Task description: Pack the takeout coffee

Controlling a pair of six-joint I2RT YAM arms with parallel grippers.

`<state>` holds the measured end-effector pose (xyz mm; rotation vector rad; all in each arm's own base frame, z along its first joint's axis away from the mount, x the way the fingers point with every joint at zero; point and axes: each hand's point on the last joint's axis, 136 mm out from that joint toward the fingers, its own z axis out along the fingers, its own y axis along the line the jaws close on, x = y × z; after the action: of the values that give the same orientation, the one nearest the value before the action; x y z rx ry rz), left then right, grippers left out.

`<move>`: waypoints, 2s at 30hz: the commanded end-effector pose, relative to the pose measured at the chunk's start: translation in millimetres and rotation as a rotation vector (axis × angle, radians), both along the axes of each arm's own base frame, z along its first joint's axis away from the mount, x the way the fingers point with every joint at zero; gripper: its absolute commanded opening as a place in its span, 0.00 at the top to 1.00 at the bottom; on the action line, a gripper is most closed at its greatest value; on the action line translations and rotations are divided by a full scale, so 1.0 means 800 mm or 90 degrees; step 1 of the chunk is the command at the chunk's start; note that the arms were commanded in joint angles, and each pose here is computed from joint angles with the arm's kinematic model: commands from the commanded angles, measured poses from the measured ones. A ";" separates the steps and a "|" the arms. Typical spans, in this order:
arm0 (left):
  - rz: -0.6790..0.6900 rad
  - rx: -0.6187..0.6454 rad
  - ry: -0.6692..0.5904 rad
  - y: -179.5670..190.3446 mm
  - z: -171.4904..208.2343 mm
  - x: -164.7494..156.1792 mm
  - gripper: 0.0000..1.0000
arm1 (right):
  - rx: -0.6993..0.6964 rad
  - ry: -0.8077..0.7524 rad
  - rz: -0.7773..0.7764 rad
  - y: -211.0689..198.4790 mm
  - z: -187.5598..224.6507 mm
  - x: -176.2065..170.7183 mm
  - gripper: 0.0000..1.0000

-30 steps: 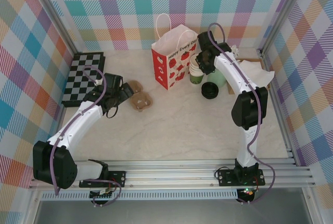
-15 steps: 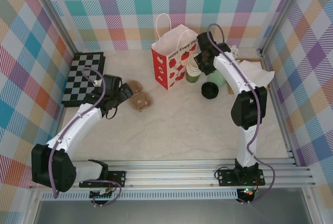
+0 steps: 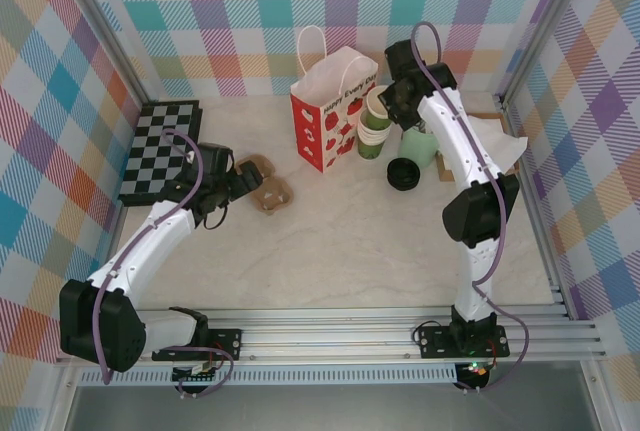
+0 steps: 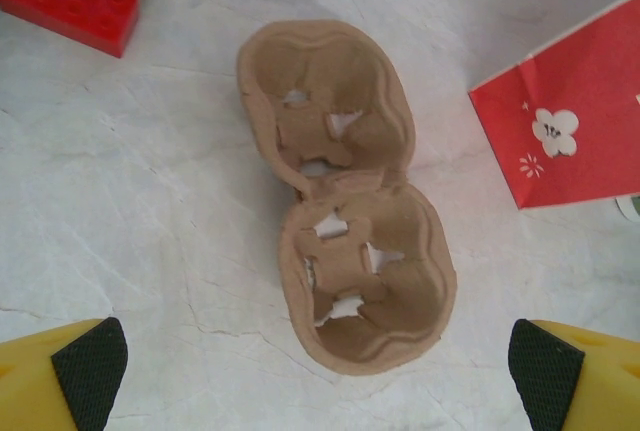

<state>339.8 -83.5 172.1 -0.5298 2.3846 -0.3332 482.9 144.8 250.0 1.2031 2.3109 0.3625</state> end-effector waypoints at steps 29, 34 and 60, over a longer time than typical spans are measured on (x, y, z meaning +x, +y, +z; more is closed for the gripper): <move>-0.024 -0.121 0.007 -0.037 0.025 -0.015 0.00 | -0.098 0.019 0.600 0.120 -0.082 -0.196 1.00; -0.009 -0.122 0.013 -0.039 0.024 -0.018 0.00 | -0.077 0.027 0.618 0.140 -0.116 -0.184 1.00; 0.027 -0.139 0.075 -0.045 -0.009 -0.016 0.00 | -0.025 0.011 0.413 -0.006 -0.093 -0.165 0.13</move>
<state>328.4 -117.3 168.3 -0.6850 2.4631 -0.5656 348.5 186.3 210.6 0.1747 2.6019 0.5783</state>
